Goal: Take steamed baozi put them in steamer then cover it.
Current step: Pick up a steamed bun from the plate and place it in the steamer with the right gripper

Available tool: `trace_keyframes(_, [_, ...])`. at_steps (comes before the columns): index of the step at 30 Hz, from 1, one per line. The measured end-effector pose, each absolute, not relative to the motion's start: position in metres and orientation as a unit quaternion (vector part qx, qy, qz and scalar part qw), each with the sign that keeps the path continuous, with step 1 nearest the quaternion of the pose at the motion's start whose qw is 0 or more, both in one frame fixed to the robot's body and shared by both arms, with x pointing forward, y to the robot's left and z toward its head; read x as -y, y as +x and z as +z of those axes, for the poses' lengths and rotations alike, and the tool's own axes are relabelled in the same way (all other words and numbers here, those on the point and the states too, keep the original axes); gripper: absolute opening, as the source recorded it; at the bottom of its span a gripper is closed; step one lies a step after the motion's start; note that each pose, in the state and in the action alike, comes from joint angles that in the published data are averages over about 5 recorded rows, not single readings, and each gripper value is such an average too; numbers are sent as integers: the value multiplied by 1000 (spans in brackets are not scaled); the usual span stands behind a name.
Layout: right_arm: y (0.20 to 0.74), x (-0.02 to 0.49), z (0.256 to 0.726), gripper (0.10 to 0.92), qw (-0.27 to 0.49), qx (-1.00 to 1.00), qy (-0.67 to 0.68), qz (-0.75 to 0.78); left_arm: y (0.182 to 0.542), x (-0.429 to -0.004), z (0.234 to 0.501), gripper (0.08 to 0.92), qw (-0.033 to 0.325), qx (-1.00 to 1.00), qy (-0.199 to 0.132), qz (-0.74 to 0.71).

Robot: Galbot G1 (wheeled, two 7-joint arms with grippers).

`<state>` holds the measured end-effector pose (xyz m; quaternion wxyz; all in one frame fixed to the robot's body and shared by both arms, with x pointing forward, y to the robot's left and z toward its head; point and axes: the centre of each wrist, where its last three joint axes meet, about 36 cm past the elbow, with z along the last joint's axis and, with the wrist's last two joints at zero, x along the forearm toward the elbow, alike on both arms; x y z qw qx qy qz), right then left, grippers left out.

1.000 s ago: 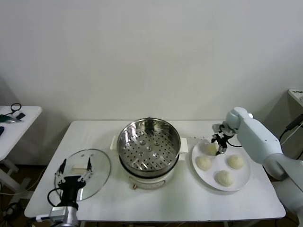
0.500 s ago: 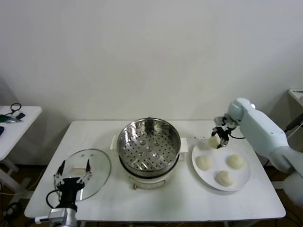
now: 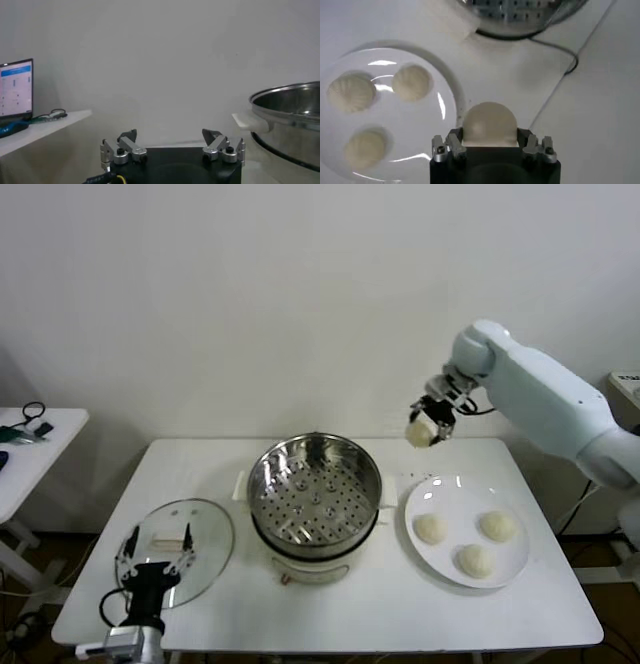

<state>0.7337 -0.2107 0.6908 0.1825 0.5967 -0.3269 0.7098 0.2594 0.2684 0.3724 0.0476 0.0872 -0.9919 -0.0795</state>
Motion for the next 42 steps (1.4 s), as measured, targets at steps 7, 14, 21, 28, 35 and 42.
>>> trace_keyframes(7, [716, 121, 706, 689, 104, 224, 613, 751, 256, -268, 371, 823, 58, 992, 81, -83])
trace_keyframes(14, [695, 49, 701, 691, 43, 137, 615, 775, 255, -270, 368, 823, 66, 991, 77, -89])
trace_keyframes(21, [681, 11, 673, 695, 16, 70, 610, 789, 251, -275, 364, 823, 73, 990, 78, -96])
trace_keyframes(28, [671, -15, 640, 696, -3, 32, 612, 790, 250, -278, 362, 823, 76, 989, 77, -98])
trace_keyframes(35, [670, -22, 608, 700, 0, 14, 617, 787, 250, -278, 361, 823, 76, 989, 78, -97])
trace_keyframes(42, [669, -25, 587, 730, 6, 6, 622, 783, 250, -279, 358, 823, 80, 989, 79, -97])
